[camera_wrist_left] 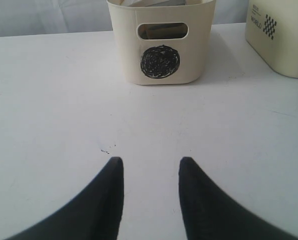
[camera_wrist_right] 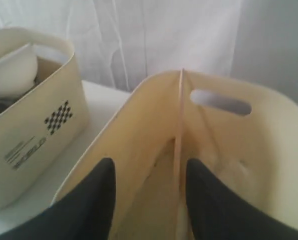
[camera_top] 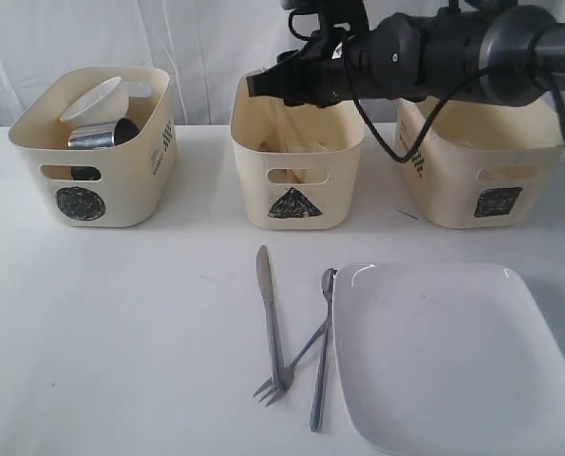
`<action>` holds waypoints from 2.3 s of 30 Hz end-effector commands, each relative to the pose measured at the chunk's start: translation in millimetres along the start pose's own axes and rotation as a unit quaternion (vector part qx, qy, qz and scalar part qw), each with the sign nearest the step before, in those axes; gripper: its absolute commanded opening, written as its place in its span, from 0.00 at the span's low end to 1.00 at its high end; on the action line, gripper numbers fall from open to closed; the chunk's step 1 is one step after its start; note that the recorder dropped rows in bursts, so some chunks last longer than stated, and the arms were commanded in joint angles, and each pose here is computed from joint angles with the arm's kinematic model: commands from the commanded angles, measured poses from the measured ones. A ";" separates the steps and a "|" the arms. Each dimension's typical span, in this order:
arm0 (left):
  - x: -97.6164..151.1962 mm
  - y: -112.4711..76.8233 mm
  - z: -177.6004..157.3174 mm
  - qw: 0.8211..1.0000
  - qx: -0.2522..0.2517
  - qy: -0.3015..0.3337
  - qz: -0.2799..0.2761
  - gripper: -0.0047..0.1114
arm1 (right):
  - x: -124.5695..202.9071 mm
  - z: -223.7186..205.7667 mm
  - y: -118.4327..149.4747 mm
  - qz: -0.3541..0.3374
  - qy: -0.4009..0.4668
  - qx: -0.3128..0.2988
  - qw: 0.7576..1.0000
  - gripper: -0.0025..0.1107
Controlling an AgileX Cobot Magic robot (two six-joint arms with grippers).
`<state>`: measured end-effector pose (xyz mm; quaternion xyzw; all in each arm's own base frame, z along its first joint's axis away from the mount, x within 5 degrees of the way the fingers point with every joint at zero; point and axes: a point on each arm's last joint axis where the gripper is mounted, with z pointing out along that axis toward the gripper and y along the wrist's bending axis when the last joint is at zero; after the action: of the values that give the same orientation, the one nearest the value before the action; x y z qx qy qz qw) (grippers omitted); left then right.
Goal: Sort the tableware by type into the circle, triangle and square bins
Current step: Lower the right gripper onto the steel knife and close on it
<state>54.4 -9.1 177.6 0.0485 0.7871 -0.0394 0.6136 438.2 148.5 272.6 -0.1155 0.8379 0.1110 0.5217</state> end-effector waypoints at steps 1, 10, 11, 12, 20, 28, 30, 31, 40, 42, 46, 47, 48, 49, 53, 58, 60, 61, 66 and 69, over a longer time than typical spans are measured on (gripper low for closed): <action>1.5 -0.3 0.1 1.000 0.002 0.001 -0.004 0.40 | 29.6 -33.8 19.8 0.031 0.100 -0.022 0.994 0.40; 1.5 -0.3 0.1 1.000 0.002 0.001 -0.004 0.40 | 102.3 -46.7 70.2 0.041 0.343 -0.075 0.935 0.40; 1.5 -0.3 0.1 1.000 0.002 0.001 -0.004 0.40 | 111.5 -43.0 72.4 0.048 0.366 -0.077 0.926 0.40; 1.5 -0.3 0.1 1.000 0.002 0.001 -0.004 0.40 | 121.7 -38.0 74.2 0.061 0.388 -0.073 0.917 0.40; 1.5 -0.3 0.1 1.000 0.002 0.001 -0.004 0.40 | 143.0 -26.4 72.5 0.086 0.424 -0.041 0.900 0.40; 1.5 -0.3 0.1 1.000 0.002 0.001 -0.004 0.40 | 148.9 -22.2 72.1 0.091 0.429 -0.036 0.898 0.40; 1.5 -0.3 0.1 1.000 0.002 0.001 -0.004 0.40 | 151.7 -20.1 71.9 0.091 0.431 -0.035 0.897 0.40; 1.5 -0.3 0.1 1.000 0.002 0.001 -0.004 0.40 | 153.0 -18.9 71.8 0.091 0.431 -0.034 0.897 0.40; 1.5 -0.3 0.1 1.000 0.002 0.001 -0.004 0.40 | 157.8 -15.0 79.5 0.088 0.425 -0.040 0.900 0.40; 1.5 -0.3 0.1 1.000 0.002 0.001 -0.004 0.40 | 159.1 -14.1 79.4 0.088 0.426 -0.039 0.900 0.40; 1.5 -0.3 0.1 1.000 0.002 0.001 -0.004 0.40 | 161.3 -12.0 79.4 0.088 0.427 -0.038 0.899 0.40; 1.5 -0.3 0.1 1.000 0.002 0.001 -0.004 0.40 | 161.2 -11.7 79.4 0.088 0.425 -0.038 0.900 0.40; 1.5 -0.3 0.1 1.000 0.002 0.001 -0.004 0.40 | 160.7 -11.2 79.4 0.088 0.422 -0.038 0.901 0.40; 1.5 -0.3 0.1 1.000 0.002 0.001 -0.004 0.40 | 160.6 -11.1 79.3 0.088 0.421 -0.038 0.902 0.40; 1.5 -0.3 0.1 1.000 0.002 0.001 -0.004 0.40 | 163.3 -9.4 79.1 0.088 0.424 -0.037 0.901 0.40; 1.5 -0.3 0.1 1.000 0.002 0.001 -0.004 0.40 | 170.9 -9.4 86.4 0.082 0.439 -0.041 0.894 0.40; 1.5 -0.3 0.1 1.000 0.002 0.001 -0.004 0.40 | 172.4 -8.9 88.1 0.083 0.440 -0.042 0.893 0.40; 1.5 -0.3 0.1 1.000 0.002 0.001 -0.004 0.40 | 174.1 -8.3 87.9 0.083 0.443 -0.041 0.892 0.40; 1.5 -0.3 0.1 1.000 0.002 0.001 -0.004 0.40 | 179.6 -8.3 89.6 0.080 0.458 -0.041 0.884 0.39; 1.5 -0.3 0.1 1.000 0.002 0.001 -0.004 0.40 | 183.6 -8.0 89.3 0.079 0.469 -0.039 0.879 0.35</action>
<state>54.4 -9.1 177.6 0.0485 0.7871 -0.0394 0.6136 331.8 215.6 133.4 -0.1067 0.9815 0.1296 0.0922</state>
